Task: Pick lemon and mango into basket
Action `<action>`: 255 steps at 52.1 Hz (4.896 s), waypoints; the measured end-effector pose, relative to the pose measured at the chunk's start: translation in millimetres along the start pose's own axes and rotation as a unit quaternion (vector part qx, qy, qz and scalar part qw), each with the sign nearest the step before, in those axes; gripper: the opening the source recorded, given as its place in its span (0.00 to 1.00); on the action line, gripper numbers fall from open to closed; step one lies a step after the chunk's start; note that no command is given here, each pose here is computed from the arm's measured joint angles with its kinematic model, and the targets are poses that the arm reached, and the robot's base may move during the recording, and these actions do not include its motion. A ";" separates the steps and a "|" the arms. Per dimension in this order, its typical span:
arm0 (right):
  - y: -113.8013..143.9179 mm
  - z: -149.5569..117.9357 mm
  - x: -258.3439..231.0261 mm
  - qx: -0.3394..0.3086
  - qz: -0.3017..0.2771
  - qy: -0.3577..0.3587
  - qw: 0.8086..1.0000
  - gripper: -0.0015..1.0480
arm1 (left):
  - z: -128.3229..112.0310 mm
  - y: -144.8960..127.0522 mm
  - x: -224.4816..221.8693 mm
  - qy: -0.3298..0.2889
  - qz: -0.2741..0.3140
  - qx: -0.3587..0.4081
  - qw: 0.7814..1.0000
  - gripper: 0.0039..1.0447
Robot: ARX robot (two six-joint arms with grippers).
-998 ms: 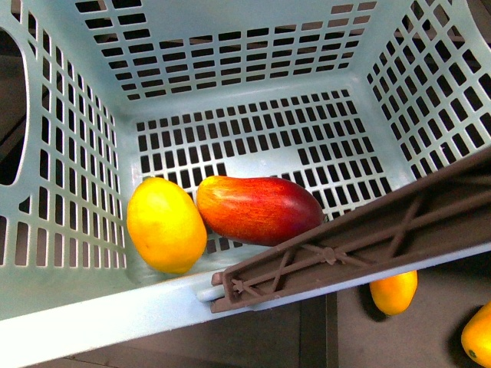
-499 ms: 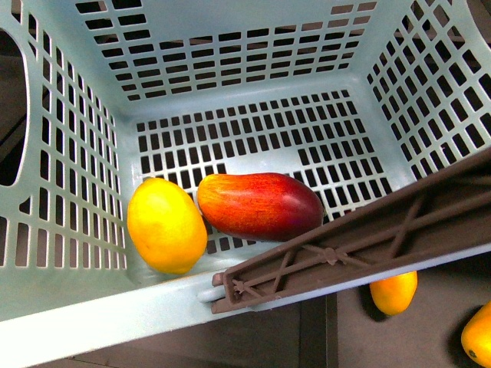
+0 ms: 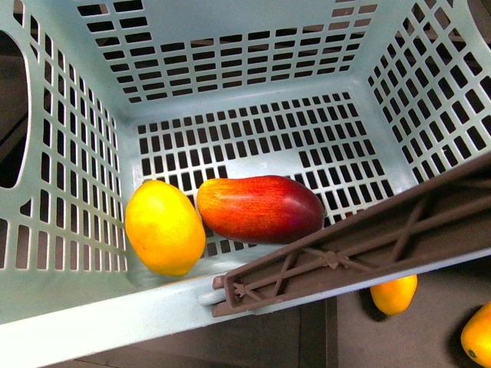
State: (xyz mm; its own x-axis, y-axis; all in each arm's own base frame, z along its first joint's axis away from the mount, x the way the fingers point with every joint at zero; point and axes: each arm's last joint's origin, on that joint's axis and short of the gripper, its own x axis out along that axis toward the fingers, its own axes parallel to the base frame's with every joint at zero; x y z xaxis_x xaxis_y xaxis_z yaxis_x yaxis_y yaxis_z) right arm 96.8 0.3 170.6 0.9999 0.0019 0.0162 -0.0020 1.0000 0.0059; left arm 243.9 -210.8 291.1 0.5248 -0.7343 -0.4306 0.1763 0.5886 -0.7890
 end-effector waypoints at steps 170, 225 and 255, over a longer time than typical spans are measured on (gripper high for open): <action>0.0 0.1 -0.2 -0.001 0.000 -0.001 1.000 0.92 | -33.9 192.2 -127.3 -0.392 0.282 0.347 0.804 0.03; 0.0 0.1 -0.2 -0.001 0.000 -0.001 1.000 0.92 | -89.0 195.1 -171.1 -0.403 0.278 0.351 0.798 0.03; 0.0 0.1 -0.2 -0.001 0.000 -0.001 1.000 0.92 | -104.8 194.8 -178.7 -0.400 0.279 0.351 0.799 0.03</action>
State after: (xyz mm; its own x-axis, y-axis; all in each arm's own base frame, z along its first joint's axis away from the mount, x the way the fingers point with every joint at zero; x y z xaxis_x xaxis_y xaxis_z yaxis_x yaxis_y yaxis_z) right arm 96.6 0.3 170.6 0.9998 0.0011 0.0174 -0.0012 1.0000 0.0044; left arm 97.2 -0.4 168.4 0.9999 -0.0038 0.0105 0.0039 0.9999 -0.0109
